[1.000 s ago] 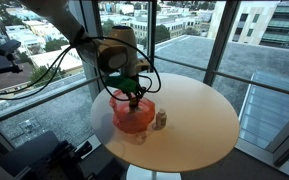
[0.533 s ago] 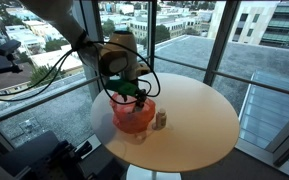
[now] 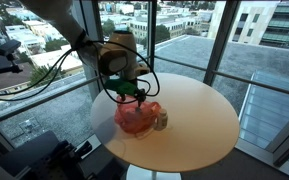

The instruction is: Pick up the yellow and brown bottle and put it in the plastic bag

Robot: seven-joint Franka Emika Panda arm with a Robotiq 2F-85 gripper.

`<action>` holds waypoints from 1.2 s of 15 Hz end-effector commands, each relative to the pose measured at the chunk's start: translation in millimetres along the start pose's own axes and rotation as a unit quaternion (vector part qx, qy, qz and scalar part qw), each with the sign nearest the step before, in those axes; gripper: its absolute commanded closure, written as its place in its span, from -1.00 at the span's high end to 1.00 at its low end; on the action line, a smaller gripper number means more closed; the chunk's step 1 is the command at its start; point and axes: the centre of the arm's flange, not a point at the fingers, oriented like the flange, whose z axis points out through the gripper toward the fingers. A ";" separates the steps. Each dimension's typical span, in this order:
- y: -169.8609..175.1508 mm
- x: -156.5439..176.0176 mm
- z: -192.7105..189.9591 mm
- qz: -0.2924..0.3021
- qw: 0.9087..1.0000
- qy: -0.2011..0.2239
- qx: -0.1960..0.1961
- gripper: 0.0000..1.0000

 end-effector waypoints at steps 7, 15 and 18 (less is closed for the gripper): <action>5.3 4.4 -72.5 -0.004 0.999 -0.038 0.011 1.00; 16.8 -8.4 -117.8 0.038 0.998 -0.051 0.020 1.00; 20.6 -15.4 -136.5 0.054 0.997 -0.046 0.025 1.00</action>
